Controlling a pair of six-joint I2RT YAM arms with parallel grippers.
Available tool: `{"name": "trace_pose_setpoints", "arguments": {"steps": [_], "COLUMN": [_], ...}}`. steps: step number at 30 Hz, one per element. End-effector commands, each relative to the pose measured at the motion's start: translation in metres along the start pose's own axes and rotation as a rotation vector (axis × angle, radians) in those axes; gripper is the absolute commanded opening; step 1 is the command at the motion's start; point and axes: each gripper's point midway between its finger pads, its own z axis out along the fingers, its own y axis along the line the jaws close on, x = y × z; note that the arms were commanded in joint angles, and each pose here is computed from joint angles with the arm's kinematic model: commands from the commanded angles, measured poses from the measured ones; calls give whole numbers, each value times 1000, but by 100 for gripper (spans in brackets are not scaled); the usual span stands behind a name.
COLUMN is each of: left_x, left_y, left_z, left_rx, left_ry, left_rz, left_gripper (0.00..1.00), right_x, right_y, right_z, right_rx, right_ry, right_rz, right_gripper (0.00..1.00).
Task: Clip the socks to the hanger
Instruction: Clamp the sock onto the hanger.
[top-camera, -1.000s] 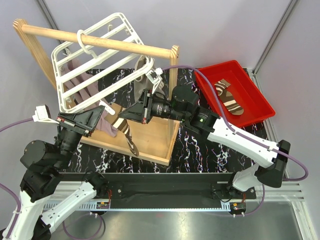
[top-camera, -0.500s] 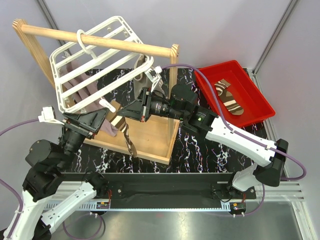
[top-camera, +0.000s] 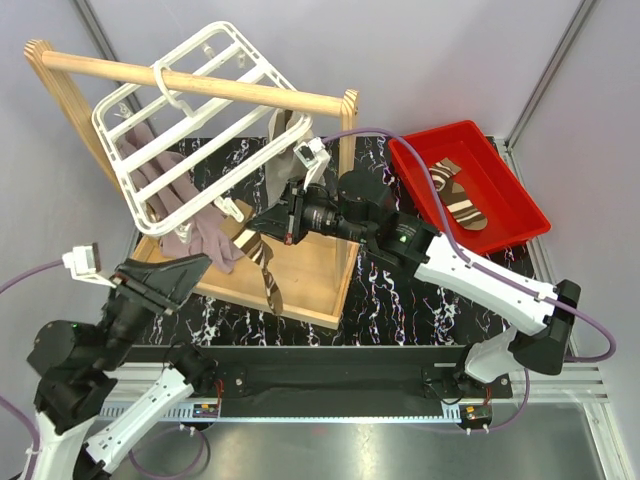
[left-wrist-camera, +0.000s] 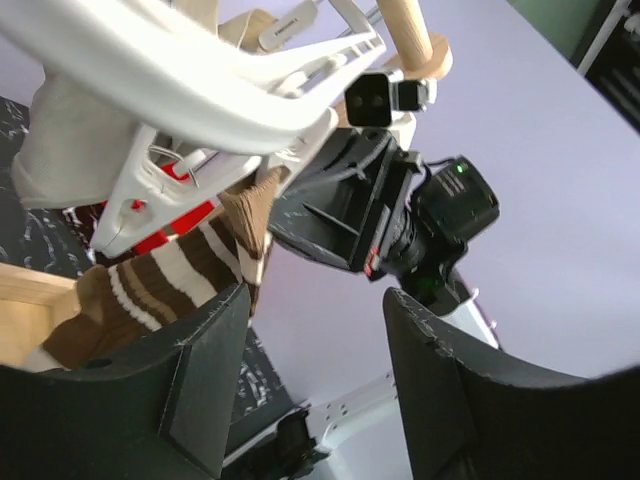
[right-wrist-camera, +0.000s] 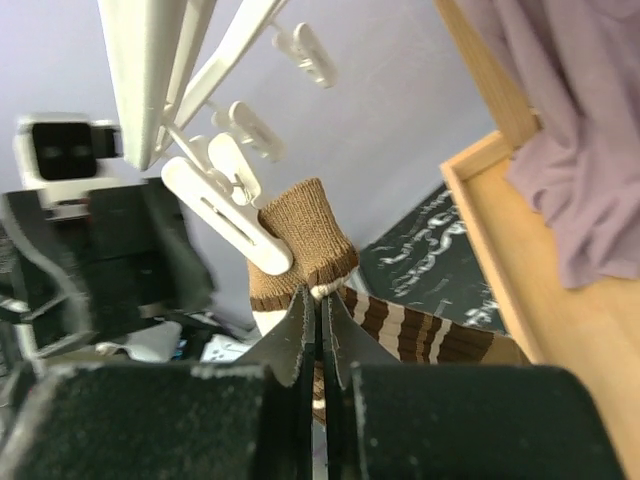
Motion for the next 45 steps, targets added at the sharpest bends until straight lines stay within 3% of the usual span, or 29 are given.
{"name": "trace_pose_setpoints", "arguments": {"steps": [1, 9, 15, 18, 22, 27, 31, 37, 42, 45], "left_x": [-6, -50, -72, -73, -55, -24, -25, -42, -52, -55], "left_y": [-14, 38, 39, 40, 37, 13, 9, 22, 14, 6], "left_z": [-29, -74, -75, -60, -25, 14, 28, 41, 39, 40], "left_rx": [50, -318, -370, -395, -341, -126, -126, -255, -235, -211], "left_ry": [28, -85, -190, -180, -79, 35, 37, -7, -54, -63], "left_rz": [177, 362, 360, 378, 444, 500, 509, 517, 525, 537], "left_gripper": [60, 62, 64, 65, 73, 68, 70, 70, 67, 65], "right_x": [-14, -18, -24, -28, -34, -40, -43, -43, -35, -27], "right_y": [-14, -51, -60, -51, -40, -37, -40, -39, -30, -13], "right_z": [-16, -44, -63, -68, -72, -75, -77, -80, -84, -85], "right_rx": [111, 316, 375, 348, 317, 314, 333, 335, 288, 194], "right_ry": [-22, -19, -17, -16, -11, -7, -11, -3, 47, 79], "right_rz": [-95, -266, -369, -406, -442, -496, -519, -531, -525, -510], "right_gripper": [0, 0, 4, 8, 8, 9, 11, 17, 38, 45]}}
